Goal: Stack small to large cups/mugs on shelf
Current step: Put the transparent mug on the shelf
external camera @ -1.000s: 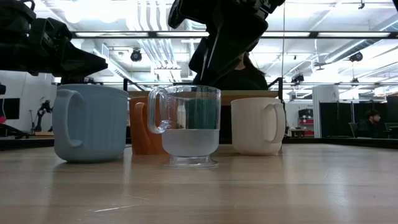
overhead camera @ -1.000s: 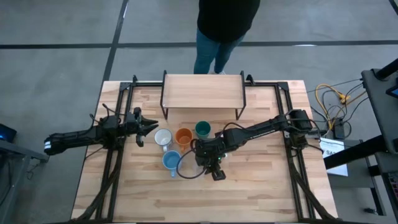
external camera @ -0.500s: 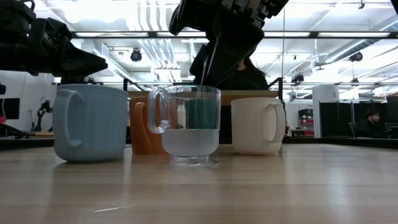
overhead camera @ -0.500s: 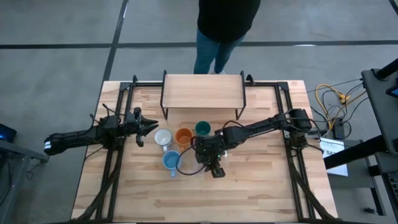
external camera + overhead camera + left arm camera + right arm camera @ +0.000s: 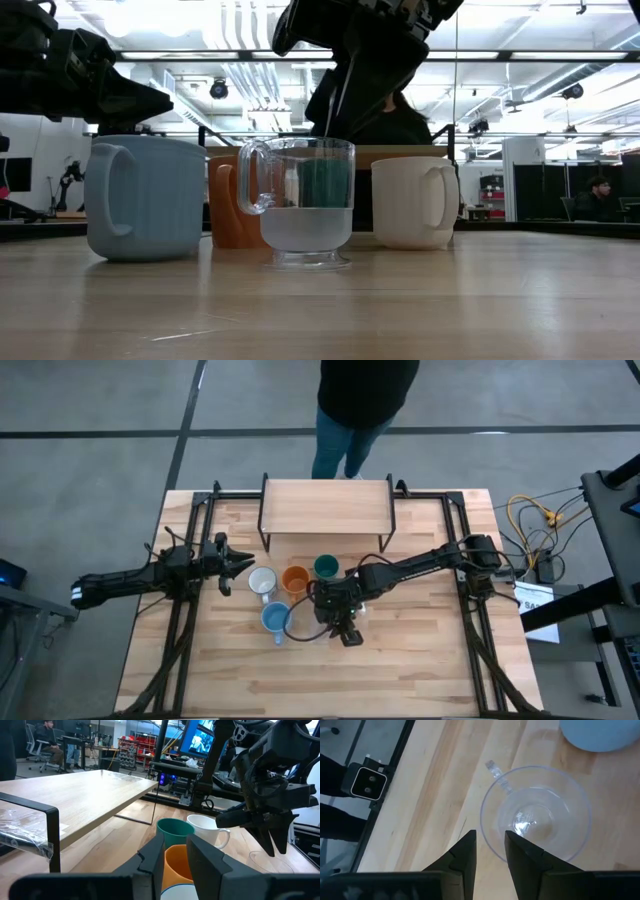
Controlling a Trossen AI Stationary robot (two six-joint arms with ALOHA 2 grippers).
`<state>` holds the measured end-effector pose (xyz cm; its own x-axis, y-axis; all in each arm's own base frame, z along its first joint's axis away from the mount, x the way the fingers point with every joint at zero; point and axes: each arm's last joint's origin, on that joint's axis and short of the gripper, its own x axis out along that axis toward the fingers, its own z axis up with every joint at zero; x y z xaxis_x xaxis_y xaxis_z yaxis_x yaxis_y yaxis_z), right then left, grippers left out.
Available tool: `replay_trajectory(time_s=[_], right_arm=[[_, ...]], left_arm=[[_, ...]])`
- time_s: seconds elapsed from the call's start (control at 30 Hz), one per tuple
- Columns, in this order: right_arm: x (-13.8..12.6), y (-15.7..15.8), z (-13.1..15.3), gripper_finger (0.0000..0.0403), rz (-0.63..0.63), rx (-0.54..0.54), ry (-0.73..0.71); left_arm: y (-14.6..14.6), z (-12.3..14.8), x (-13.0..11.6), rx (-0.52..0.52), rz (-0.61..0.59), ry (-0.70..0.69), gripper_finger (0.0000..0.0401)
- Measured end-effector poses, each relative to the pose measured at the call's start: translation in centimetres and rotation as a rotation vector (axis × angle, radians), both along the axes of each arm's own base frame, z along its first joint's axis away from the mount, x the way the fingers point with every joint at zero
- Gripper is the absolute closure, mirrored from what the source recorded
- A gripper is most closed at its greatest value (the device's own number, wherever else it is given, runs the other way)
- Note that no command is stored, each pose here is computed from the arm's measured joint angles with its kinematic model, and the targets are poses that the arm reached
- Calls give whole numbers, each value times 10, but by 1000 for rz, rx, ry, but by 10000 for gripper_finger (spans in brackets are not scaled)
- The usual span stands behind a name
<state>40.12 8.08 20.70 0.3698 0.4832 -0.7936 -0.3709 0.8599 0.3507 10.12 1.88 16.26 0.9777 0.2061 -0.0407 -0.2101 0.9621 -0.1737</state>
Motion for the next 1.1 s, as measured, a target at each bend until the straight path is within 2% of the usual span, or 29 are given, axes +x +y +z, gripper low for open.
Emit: replay_trajectory(time_s=[1.1], right_arm=[[-9, -5, -9, 307, 38, -43, 67]], left_arm=[[0, 0, 0, 0, 0, -1, 333]])
